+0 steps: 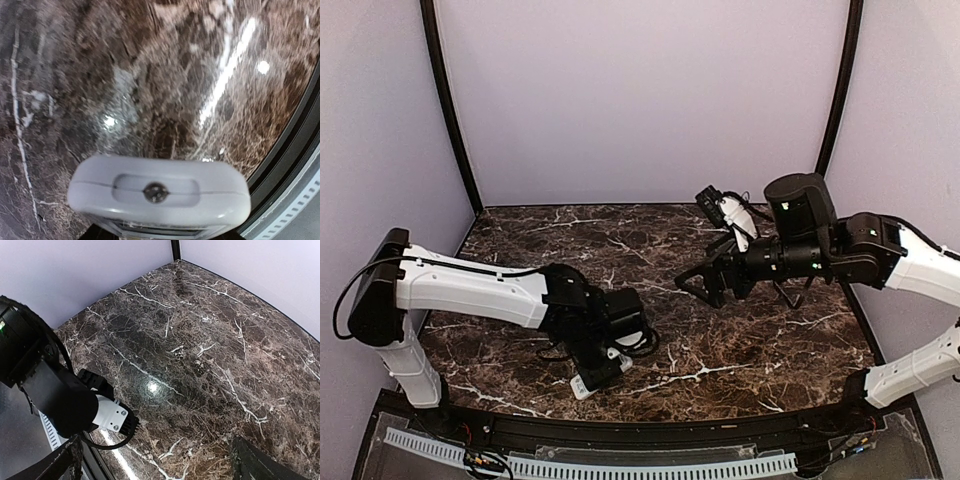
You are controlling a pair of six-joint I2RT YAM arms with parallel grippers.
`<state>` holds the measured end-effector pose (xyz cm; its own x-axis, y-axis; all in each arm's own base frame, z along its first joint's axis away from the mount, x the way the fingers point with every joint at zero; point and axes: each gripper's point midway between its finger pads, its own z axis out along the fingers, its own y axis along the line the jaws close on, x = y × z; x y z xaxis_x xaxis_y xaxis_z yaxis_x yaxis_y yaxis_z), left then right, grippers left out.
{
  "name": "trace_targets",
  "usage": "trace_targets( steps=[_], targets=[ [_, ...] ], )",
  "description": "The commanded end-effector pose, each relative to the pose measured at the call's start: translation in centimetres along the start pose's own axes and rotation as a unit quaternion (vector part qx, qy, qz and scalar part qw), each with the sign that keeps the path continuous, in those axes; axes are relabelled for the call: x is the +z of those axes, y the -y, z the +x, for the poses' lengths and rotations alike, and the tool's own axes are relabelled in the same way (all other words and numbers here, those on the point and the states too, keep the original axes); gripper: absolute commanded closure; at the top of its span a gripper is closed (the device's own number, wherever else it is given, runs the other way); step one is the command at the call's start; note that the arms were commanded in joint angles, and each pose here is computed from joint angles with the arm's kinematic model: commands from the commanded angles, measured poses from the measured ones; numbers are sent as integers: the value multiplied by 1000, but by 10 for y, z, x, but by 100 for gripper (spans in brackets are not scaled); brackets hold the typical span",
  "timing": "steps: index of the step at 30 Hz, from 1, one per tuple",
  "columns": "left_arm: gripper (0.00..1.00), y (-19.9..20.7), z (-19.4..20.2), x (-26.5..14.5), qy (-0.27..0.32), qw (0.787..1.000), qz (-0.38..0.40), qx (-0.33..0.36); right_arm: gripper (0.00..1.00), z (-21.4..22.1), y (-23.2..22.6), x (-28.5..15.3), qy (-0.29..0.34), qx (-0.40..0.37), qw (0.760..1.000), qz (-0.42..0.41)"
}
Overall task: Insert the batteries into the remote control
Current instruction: Place the remote control at the center of the board.
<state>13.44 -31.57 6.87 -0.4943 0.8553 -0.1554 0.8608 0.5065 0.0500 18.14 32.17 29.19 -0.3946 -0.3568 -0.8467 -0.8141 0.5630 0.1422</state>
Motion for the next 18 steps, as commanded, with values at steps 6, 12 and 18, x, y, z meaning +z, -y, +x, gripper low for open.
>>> trace_targets(
  steps=[6, 12, 18],
  targets=[
    [96, 13, 38, 16, -159, 983, -3, 96, 1, 18, 7, -18, -8, 20, 1000, 10],
    [80, 18, 40, 28, -190, 974, -3, 125, 1, 23, 8, -27, 1, 25, 1000, 9],
    [68, 19, 35, 40, -196, 970, -2, 142, 1, 22, 8, -31, 7, 24, 1000, 9]
  ],
)
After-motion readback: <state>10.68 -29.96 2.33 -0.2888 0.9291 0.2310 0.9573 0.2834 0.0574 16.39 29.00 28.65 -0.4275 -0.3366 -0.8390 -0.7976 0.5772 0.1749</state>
